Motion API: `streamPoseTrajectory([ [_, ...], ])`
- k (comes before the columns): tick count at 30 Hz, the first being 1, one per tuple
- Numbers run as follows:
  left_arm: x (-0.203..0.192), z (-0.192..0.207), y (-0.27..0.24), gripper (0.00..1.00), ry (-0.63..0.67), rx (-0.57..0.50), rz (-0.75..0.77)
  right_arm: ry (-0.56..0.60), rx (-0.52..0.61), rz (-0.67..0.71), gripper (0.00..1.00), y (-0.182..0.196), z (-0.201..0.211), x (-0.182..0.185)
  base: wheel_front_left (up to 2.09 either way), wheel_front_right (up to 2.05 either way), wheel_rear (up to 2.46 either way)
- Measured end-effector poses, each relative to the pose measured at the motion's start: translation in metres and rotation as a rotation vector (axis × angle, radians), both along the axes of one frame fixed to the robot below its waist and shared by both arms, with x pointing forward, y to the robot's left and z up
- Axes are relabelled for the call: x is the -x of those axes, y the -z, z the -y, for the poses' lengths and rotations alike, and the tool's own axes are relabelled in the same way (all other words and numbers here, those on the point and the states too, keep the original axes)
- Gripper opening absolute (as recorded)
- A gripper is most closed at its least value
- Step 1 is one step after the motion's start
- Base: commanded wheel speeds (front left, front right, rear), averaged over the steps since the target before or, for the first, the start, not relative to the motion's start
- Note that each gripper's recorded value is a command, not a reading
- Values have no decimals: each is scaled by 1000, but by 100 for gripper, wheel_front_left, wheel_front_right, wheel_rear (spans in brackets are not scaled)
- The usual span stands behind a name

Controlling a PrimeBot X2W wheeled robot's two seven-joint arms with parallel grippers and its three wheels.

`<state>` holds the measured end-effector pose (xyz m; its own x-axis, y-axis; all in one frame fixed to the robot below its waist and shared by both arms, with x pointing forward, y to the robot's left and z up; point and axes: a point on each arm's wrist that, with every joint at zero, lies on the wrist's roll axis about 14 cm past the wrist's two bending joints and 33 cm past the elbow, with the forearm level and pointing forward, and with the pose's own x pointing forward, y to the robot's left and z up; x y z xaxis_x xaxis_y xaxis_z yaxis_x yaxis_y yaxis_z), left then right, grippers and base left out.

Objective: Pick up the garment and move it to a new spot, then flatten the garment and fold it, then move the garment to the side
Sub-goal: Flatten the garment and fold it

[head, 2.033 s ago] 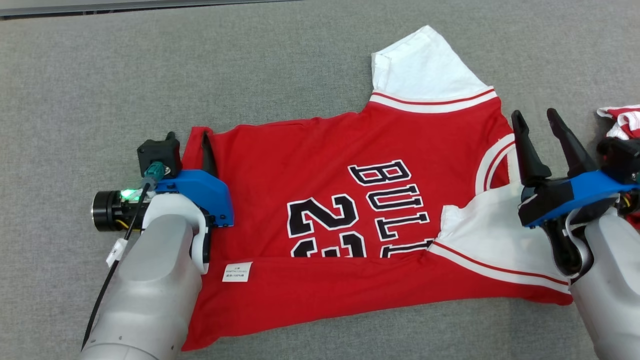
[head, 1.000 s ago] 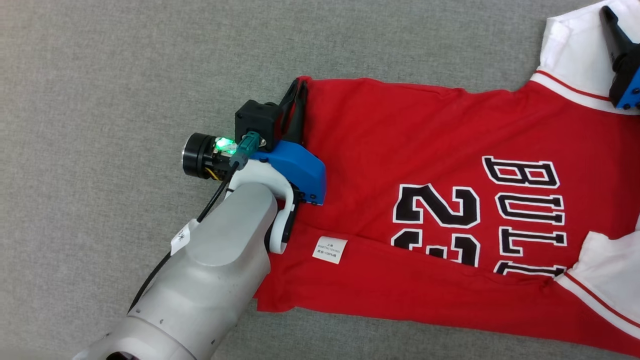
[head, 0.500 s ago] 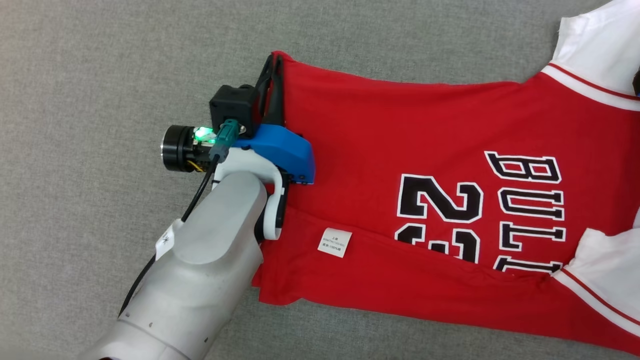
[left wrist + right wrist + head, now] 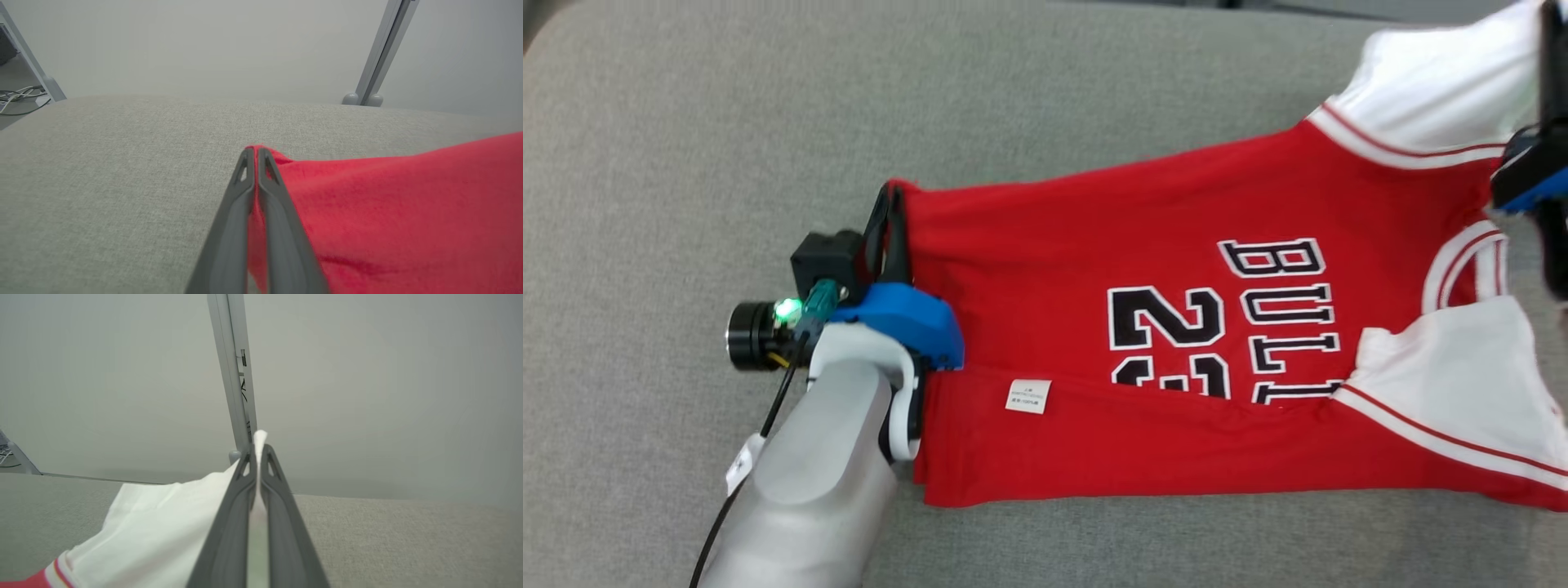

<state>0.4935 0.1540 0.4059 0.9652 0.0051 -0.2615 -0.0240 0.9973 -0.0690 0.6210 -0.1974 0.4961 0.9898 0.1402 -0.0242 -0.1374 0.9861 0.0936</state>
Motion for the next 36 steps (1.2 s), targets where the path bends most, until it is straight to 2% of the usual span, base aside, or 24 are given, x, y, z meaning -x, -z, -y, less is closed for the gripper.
streamPoseTrajectory([
  [5,21,4,3,0,5,19,-19,25,-49,13,0,-4,8,43,0,0,0],
  [17,85,27,21,0,63,63,-85,118,-142,-164,0,59,26,163,0,0,0],
  [24,115,29,30,0,62,87,-119,163,-171,-229,0,79,30,190,0,0,0],
  [25,116,29,30,0,61,94,-119,165,-169,-236,19,82,30,191,0,0,0],
  [26,117,30,30,5,58,102,-118,166,-167,-239,47,83,31,192,0,0,0],
  [27,117,30,27,44,54,107,-110,172,-167,-240,100,83,32,191,0,0,0],
  [28,116,29,24,80,46,113,-98,179,-169,-241,100,83,34,191,0,0,0],
  [29,115,28,21,100,40,118,-86,183,-171,-241,100,84,35,190,0,0,0],
  [36,121,19,5,100,-8,126,-29,168,-137,-222,100,78,32,176,0,0,0],
])
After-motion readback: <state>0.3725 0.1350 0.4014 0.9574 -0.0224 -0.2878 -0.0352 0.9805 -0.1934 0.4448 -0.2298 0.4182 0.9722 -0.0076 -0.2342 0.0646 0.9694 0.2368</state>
